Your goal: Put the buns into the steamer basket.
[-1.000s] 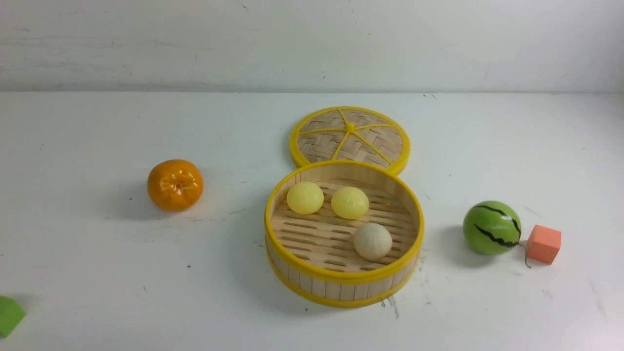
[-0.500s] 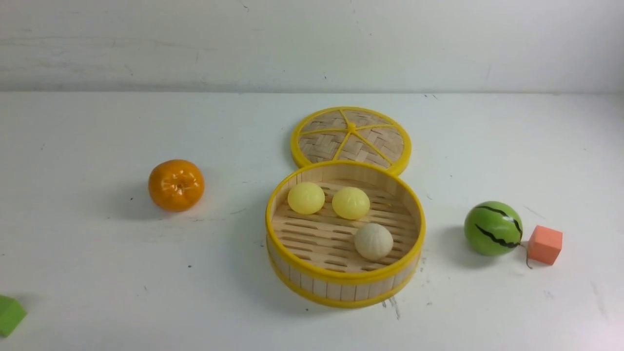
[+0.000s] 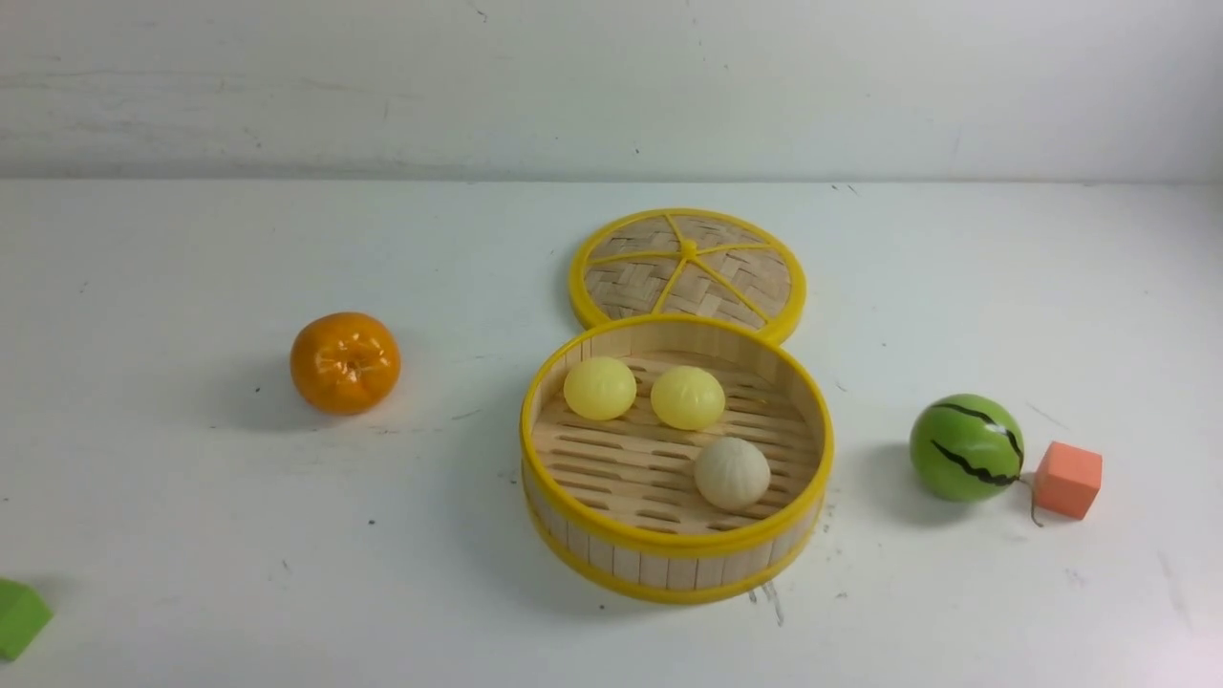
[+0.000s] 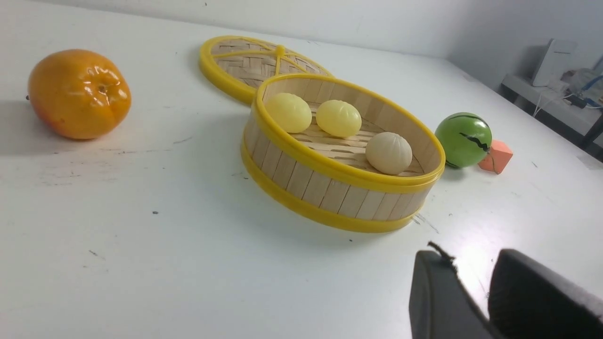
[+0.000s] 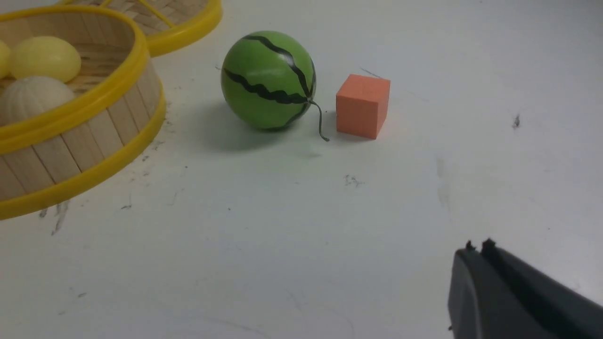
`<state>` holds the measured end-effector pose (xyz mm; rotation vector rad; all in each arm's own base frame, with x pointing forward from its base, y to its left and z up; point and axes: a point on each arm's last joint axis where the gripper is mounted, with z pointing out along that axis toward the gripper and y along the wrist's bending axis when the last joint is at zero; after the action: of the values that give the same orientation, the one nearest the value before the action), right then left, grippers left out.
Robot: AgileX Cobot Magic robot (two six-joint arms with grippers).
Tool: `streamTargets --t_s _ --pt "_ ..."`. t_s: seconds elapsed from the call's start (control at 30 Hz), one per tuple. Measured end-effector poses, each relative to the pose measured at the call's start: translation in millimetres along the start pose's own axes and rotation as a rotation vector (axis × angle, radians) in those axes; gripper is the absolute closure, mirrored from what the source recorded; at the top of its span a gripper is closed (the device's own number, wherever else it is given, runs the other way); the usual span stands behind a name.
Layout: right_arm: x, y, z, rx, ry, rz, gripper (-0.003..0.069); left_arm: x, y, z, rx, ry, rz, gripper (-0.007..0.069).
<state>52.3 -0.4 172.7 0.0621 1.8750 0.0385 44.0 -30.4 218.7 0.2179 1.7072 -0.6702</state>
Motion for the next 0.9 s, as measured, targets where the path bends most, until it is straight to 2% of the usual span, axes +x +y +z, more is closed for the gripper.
streamTargets --t_s 0.27,0.4,0.5,0.6,0.77,0.9 --pt "0.0 0.0 0.0 0.000 0.000 0.000 0.0659 -1.7 1.0 0.0 -0.013 -0.021 0.048 0.0457" --pt "0.0 0.0 0.0 0.000 0.000 0.000 0.0655 -7.9 7.0 -0.8 -0.126 -0.102 0.042 0.0508" --pt "0.0 0.0 0.0 0.000 0.000 0.000 0.0652 -7.5 17.4 -2.6 -0.298 -0.174 -0.045 0.0598" --pt "0.0 0.0 0.0 0.000 0.000 0.000 0.0648 8.5 28.4 -1.8 -0.407 -0.169 -0.086 0.0638" --pt "0.0 0.0 0.0 0.000 0.000 0.000 0.0645 35.3 37.7 -0.5 -0.500 -0.009 -0.167 0.0638" --pt "0.0 0.0 0.0 0.000 0.000 0.001 0.0645 40.1 37.9 -0.3 -0.503 0.021 -0.217 0.0638"
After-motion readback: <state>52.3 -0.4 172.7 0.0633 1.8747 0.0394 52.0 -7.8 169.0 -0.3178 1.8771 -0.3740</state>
